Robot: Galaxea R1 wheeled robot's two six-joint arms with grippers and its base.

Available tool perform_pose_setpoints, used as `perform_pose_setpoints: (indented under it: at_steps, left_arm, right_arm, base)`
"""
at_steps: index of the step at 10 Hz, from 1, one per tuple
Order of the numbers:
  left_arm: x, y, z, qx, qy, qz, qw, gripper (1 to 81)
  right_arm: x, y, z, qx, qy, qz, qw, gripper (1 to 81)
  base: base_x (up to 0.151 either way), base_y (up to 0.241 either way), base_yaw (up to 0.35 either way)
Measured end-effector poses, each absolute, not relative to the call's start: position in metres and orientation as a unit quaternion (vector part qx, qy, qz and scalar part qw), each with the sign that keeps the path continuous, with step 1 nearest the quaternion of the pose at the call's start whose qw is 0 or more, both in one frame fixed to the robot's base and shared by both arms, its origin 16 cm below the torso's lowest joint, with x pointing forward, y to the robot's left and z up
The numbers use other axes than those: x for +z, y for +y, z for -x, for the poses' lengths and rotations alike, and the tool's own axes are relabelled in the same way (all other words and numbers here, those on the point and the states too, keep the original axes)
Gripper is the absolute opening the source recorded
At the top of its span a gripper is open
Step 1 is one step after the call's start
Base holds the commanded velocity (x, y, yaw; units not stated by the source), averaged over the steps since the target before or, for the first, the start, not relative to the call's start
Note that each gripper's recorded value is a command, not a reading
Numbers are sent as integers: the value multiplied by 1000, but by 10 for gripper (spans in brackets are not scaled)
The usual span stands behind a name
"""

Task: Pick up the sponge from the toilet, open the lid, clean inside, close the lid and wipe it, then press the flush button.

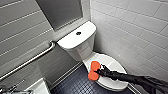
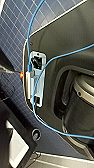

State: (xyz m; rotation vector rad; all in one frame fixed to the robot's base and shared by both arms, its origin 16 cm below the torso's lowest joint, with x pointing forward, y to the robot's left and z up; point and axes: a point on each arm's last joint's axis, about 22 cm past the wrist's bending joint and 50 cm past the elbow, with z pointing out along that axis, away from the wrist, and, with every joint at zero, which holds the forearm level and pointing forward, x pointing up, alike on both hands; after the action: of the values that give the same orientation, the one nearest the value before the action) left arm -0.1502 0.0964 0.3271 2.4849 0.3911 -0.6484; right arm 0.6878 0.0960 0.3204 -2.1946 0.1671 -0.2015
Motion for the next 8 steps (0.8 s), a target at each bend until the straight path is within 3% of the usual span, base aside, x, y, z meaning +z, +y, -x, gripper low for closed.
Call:
perform_pose_setpoints:
  at_steps: [8]
  left_arm:
    - [327,96,150,-240,143,-922,270,811]
  right_arm:
    - [311,-113,-607,-55,92,905,412,10]
  base:
    - [0,0,0]
